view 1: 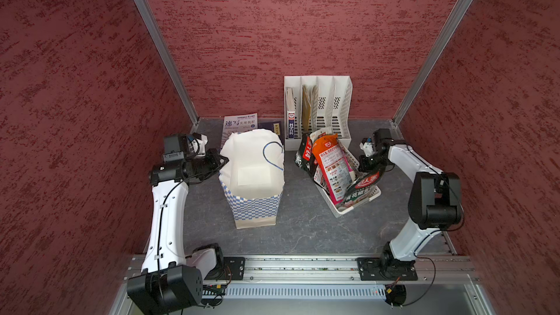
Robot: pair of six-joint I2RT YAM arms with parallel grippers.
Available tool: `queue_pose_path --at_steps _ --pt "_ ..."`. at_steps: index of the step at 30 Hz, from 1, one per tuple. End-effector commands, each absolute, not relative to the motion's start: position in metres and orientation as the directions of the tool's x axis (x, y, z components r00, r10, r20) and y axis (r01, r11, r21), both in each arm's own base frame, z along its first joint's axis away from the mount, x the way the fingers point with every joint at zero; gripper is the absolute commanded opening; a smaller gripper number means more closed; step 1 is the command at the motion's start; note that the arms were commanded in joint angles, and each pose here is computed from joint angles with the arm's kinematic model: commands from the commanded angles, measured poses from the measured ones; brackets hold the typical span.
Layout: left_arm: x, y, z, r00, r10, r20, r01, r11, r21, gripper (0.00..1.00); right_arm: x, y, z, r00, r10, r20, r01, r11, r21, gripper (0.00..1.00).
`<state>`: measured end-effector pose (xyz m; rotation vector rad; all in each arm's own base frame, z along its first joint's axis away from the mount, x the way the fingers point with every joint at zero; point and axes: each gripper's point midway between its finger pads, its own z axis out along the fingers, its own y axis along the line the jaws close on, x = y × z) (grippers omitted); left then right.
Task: Place the condiment packets inside the bag
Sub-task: Adjust the storage box at the center of the board.
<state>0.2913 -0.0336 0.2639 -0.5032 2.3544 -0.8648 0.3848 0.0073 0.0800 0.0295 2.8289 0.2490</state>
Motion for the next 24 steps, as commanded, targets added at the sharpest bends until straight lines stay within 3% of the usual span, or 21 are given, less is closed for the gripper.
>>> queue_pose_path --at_steps 1,6,9,11,16,19,24 --pt "0.29 -0.035 0.267 -0.759 -0.497 -0.42 -0.114 0.737 -0.666 0.0 0.411 -0.024 0.104 -0.893 0.168 -0.418 0.126 0.984 0.127 0.19" --pt "0.291 -0.035 0.265 -0.76 -0.499 -0.416 -0.117 0.735 -0.668 0.0 0.414 -0.018 0.116 -0.877 0.179 -0.446 0.118 0.98 0.162 0.35" --pt "0.291 -0.036 0.266 -0.762 -0.496 -0.416 -0.114 0.735 -0.668 0.0 0.411 -0.015 0.14 -0.849 0.198 -0.489 0.118 0.975 0.189 0.57" --pt "0.29 -0.038 0.268 -0.763 -0.492 -0.418 -0.108 0.736 -0.669 0.0 0.406 -0.014 0.165 -0.818 0.216 -0.534 0.121 0.971 0.208 0.68" --pt "0.288 -0.042 0.267 -0.769 -0.482 -0.42 -0.102 0.741 -0.664 0.0 0.371 -0.011 0.252 -0.691 0.219 -0.689 0.094 0.972 0.215 0.87" --pt "0.287 -0.043 0.266 -0.772 -0.476 -0.421 -0.101 0.746 -0.658 0.0 0.335 -0.009 0.292 -0.645 0.233 -0.727 0.102 0.97 0.221 0.9" --pt "0.287 -0.046 0.265 -0.774 -0.468 -0.426 -0.092 0.749 -0.656 0.0 0.267 0.016 0.31 -0.684 0.294 -0.668 0.099 0.944 0.315 0.86"
